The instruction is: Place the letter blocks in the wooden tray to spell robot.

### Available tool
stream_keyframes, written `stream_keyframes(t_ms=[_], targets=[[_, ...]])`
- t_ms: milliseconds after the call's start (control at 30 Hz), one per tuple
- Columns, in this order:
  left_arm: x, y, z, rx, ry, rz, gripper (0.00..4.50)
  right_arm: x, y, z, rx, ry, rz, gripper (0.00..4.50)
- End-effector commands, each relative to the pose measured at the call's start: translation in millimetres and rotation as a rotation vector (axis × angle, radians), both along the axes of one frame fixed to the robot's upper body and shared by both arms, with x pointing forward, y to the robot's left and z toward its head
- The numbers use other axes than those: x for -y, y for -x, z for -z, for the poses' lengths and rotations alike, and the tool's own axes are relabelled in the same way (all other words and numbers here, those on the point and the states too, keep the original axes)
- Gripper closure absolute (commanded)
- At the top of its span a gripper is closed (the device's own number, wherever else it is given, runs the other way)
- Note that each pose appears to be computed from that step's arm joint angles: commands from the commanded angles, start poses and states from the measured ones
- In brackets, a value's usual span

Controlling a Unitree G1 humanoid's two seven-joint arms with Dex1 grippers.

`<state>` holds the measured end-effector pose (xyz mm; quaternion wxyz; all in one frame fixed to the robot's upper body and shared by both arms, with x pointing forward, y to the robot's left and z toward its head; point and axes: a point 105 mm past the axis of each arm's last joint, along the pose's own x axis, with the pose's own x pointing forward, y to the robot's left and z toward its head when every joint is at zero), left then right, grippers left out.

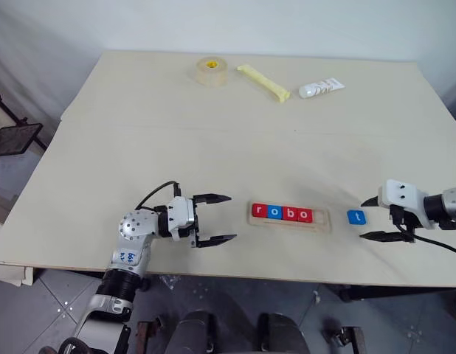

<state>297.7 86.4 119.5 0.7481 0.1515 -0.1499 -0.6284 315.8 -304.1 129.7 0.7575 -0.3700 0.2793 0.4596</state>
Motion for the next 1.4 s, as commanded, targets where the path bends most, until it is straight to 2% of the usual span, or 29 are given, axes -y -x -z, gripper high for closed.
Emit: stream_keyframes(t_ms=[33, 233, 267, 433, 600, 767, 1000, 1400], targets=[[-2.6, 2.9, -7.1, 0.027, 0.019, -0.015, 0.0, -2.0, -3.1, 1.1, -0.001, -0.003, -0.018, 0.91], [-1.8, 3.1, -7.2, 0.025, 0.02, -0.02, 0.0, -2.1, -3.6, -2.9, 0.007, 0.002, -0.03, 2.84], [-1.6, 2.5, -7.4, 0.026, 0.02, -0.02, 0.0, -2.5, -4.2, -4.8, 0.013, 0.001, -0.029, 3.06], [-0.6, -0.5, -7.9, 0.026, 0.019, -0.017, 0.0, -9.5, -4.2, -24.6, 0.054, 0.007, -0.032, 3.05], [4.4, -5.1, -8.3, 0.028, 0.015, 0.007, 0.0, -41.2, -0.5, -42.2, 0.031, -0.024, -0.046, 3.05], [8.2, -9.3, -9.8, 0.037, 0.02, 0.016, 0.0, -61.5, -1.2, -40.9, -0.002, -0.039, -0.071, 3.05], [6.3, -8.9, -9.5, 0.045, 0.024, 0.012, 0.0, -59.0, -4.6, -31.0, -0.031, 0.052, -0.1, 3.05], [4.7, -4.6, -6.6, 0.04, 0.038, -0.02, 0.0, -80.1, -9.2, -23.6, -0.062, 0.019, -0.163, 3.05]])
